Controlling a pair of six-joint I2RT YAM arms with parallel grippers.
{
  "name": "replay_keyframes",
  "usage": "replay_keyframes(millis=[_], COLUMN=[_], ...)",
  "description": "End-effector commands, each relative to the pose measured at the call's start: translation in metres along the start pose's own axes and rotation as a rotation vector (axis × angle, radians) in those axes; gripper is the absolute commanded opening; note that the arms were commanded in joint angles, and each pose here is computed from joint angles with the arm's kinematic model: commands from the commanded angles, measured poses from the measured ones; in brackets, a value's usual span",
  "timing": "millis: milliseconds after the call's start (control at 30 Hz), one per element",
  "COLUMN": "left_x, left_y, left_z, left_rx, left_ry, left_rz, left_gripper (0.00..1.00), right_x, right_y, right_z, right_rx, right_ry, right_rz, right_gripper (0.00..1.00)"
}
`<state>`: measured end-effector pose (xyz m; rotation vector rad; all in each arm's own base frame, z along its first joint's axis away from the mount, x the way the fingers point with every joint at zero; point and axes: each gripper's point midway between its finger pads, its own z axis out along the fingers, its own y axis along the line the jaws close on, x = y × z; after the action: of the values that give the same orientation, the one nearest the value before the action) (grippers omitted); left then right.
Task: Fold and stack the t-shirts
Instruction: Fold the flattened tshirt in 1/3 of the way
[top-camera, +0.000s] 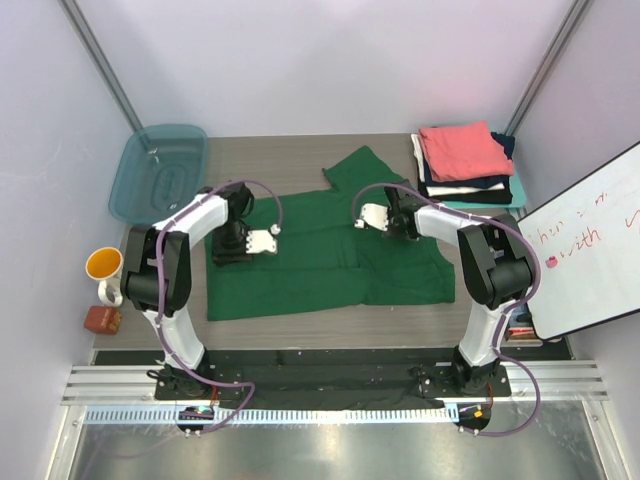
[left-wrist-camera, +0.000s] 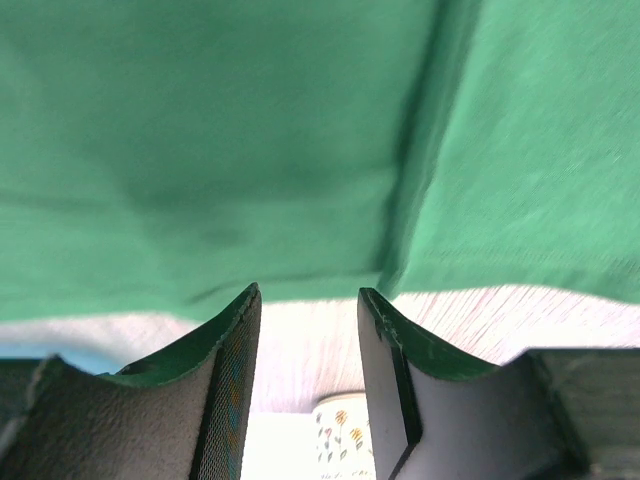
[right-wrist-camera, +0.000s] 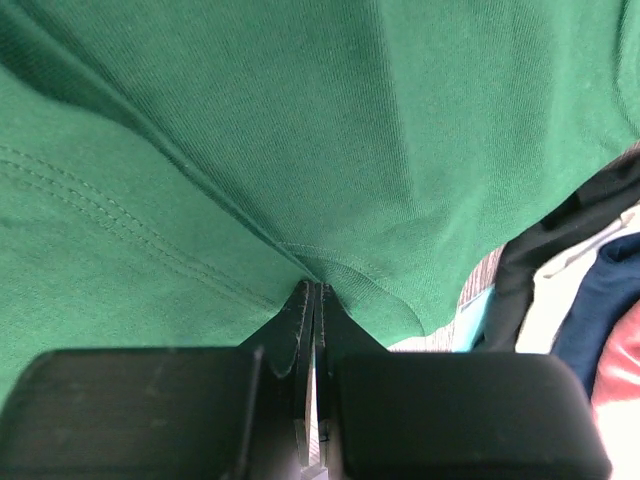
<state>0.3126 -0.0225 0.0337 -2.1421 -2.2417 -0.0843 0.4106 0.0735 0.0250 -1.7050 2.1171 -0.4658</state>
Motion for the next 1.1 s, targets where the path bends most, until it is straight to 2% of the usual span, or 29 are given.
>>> replay_keyframes(millis=[0,300,867,1067], left_x=[-0.001,-0.002,0.0,0.0], left_y=[0.005,-0.028,-0.033,-0.033], left_z=[-0.025,-0.016,0.008,0.017], left_rx=[0.006,0.181,0.237,0.248], left_ry=[-0.045,-0.05,-0.019,-0.008], left_rz=[-0.008,0.014,-0.012,-0.02], left_gripper=[0.45,0.45,0.45,0.36], right_x=[0.001,0.001,-0.005,-0.007], right_y=[0.007,0.008,0.0,-0.001], right_z=[0.006,0.01,0.005,0.003], right_rx=[-0.016,-0.015,0.0,0.002], right_ry=[0.013,0.019,-0.007,-0.015], right_rz=[0.024,0.034,0.034,0.039], right_gripper=[0.05,0.04,0.04,0.04])
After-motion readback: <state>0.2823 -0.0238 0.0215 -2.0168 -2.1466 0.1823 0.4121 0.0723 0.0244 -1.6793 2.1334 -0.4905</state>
